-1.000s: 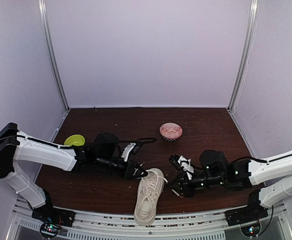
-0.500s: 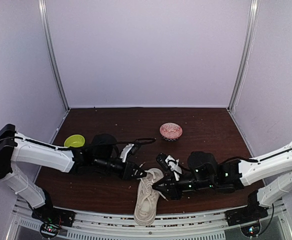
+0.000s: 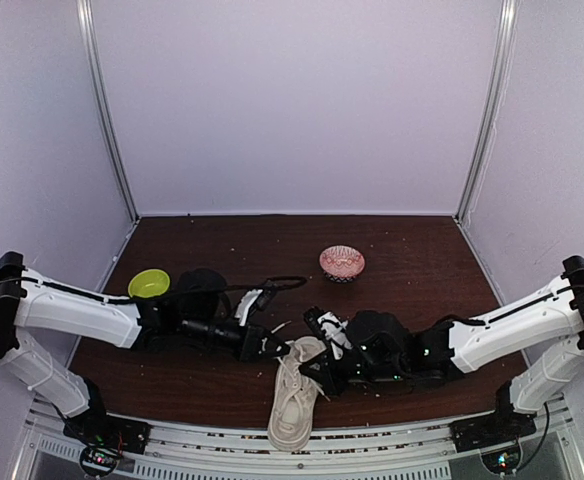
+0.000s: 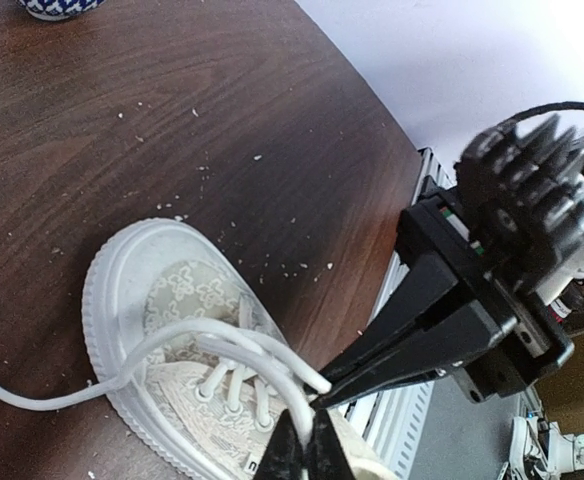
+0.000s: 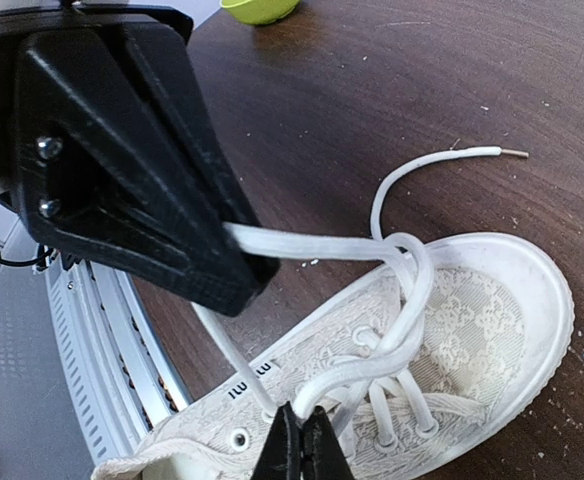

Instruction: Tie the shoes

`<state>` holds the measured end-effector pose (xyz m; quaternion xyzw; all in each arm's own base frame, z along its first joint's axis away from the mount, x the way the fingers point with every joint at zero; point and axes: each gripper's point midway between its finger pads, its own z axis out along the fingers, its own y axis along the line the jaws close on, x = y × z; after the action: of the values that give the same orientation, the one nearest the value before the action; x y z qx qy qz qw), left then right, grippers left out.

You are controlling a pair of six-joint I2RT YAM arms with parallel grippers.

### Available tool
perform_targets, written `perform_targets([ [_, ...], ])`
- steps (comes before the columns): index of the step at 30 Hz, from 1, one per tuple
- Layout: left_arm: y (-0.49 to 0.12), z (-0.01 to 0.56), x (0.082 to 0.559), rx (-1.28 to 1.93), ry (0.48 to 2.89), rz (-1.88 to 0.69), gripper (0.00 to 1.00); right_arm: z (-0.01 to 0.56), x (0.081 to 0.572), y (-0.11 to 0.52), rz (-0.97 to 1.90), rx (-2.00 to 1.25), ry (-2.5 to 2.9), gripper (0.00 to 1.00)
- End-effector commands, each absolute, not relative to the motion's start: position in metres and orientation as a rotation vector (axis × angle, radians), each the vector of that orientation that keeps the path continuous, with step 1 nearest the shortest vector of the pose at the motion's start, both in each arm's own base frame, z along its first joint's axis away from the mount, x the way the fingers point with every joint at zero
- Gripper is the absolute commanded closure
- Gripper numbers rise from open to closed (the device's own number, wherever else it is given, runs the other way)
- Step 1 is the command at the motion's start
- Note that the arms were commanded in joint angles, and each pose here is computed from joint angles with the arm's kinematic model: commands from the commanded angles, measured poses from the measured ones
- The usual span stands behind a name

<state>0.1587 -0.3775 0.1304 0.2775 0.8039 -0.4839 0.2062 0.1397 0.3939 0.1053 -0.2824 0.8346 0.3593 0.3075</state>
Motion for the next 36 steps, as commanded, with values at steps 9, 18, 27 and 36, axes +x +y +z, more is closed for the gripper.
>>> perform_targets([
  [9,-0.394,0.158,0.148,0.847,2.105,-1.455,0.89,0.106,0.148,0.405,0.952,-0.681,2.213,1.0],
  [18,-0.382,0.164,0.147,0.83,2.097,-1.401,0.63,0.105,0.147,0.406,0.981,-0.664,2.204,1.0],
  [27,-0.348,0.148,0.157,0.682,2.187,-1.248,0.43,0.106,0.144,0.404,0.988,-0.672,2.209,1.0],
  [36,-0.311,0.119,0.167,0.477,2.263,-1.171,0.47,0.112,0.146,0.397,0.975,-0.652,2.199,1.0],
])
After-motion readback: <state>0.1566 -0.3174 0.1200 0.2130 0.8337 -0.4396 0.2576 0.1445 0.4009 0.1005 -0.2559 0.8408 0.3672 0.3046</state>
